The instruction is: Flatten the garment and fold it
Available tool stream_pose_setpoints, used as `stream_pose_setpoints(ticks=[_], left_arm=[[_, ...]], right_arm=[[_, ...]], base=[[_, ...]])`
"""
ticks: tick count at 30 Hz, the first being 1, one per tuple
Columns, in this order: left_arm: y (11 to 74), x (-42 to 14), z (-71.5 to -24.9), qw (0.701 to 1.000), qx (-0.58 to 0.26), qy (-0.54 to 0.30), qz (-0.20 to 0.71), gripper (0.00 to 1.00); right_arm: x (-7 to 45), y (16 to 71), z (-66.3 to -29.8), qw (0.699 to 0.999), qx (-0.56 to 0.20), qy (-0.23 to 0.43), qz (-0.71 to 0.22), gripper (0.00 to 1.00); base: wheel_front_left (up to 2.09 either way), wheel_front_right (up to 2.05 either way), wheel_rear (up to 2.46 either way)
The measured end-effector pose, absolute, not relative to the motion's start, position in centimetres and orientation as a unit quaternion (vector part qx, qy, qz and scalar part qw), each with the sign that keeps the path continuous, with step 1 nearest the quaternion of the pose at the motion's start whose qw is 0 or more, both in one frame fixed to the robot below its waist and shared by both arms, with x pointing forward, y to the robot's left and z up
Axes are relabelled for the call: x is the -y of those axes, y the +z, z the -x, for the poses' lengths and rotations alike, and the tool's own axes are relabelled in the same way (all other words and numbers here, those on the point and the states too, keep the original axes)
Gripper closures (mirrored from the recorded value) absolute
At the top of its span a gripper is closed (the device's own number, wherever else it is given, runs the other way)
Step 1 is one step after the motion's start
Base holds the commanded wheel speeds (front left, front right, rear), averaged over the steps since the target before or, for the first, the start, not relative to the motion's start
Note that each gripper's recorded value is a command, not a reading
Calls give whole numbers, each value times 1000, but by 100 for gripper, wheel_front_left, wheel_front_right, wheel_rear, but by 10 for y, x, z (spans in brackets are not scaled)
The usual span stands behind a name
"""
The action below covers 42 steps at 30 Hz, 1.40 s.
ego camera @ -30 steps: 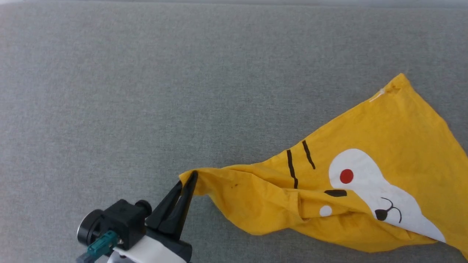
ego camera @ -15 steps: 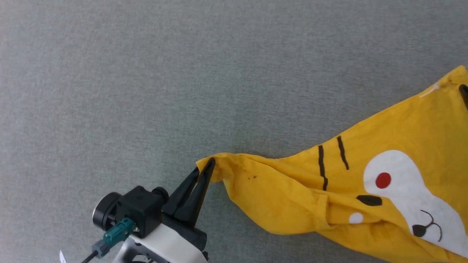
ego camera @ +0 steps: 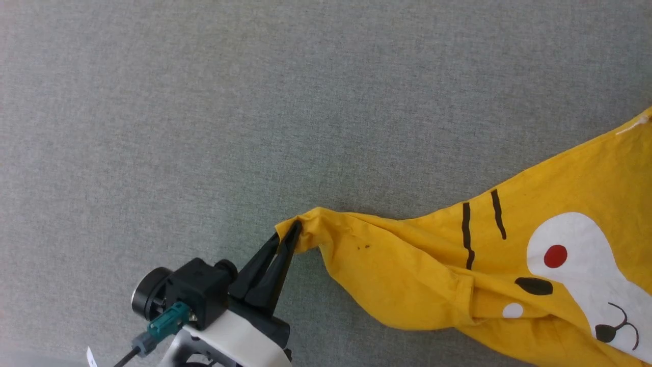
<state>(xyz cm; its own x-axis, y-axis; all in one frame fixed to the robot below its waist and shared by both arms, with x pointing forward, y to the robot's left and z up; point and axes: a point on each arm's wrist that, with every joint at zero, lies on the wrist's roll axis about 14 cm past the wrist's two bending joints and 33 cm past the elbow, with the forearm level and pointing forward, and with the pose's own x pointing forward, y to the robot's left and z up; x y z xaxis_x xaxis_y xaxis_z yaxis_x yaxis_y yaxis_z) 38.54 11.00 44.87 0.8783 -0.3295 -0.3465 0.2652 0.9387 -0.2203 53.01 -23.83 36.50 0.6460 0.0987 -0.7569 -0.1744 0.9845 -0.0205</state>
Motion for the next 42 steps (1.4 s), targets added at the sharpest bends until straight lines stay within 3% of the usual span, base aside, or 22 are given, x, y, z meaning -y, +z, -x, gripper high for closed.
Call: stream_pose_setpoints(ticks=[7,12,17,23,33,42], left_arm=[[463,-109,-390,970,-164,-164,75,100],[500,-112,-408,978,-84,-189,33,100],[543,-123,-431,976,-15,-213,-35,100],[624,-136,-462,968,66,-220,-103,100],[783,-129,-489,935,214,-199,-201,100],[865,-114,-500,929,266,-191,-174,100]], right_arm=[[240,384,-527,923,-377,68,33,100],[230,425,-530,952,-299,69,-11,100],[219,492,-533,975,-204,77,-36,100],[216,610,-541,995,-57,73,-36,100],[228,763,-524,992,115,34,-27,100],[238,811,-511,989,148,9,-13,100]], base=[[0,0,0],[0,0,0],[0,0,0],[0,0,0],[0,0,0],[0,0,0]])
